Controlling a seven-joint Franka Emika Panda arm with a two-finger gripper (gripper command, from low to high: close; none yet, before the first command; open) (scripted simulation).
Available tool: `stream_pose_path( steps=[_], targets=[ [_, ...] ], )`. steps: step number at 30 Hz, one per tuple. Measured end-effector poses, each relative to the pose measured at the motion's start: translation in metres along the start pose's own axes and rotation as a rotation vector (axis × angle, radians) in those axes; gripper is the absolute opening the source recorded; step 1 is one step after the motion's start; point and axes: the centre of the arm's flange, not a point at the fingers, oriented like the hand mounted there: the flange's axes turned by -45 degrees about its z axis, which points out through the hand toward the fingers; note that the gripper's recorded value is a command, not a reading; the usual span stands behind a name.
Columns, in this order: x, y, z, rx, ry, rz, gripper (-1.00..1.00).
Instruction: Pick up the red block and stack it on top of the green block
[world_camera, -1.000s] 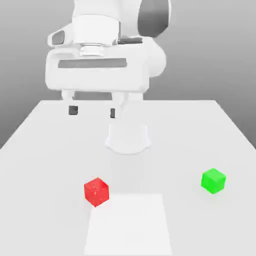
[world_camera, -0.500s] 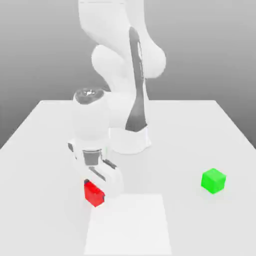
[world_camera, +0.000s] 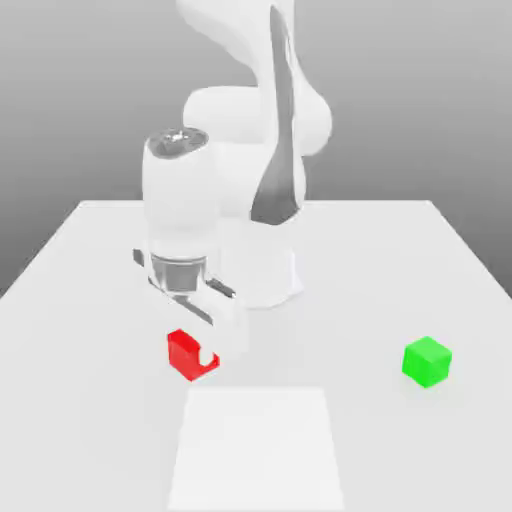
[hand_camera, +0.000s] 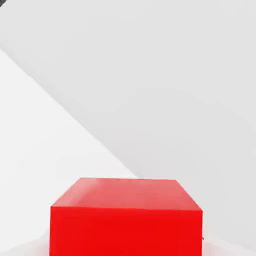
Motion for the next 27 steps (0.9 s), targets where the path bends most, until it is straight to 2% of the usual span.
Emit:
stream_pose_path(
  steps=[8, 17, 23, 24, 27],
  targets=[
    [-0.078, -0.119, -0.015, 0.002, 0.001, -0.696, -1.00],
    [-0.222, -0.203, -0.027, 0.000, -0.001, -1.480, -1.00],
    [-0.241, -0.211, 0.021, -0.003, 0.001, -1.577, -1.00],
    [-0.242, -0.210, 0.029, -0.002, 0.000, -1.578, 1.00],
    [-0.242, -0.210, 0.029, -0.002, -0.001, -1.578, 1.00]
  ],
)
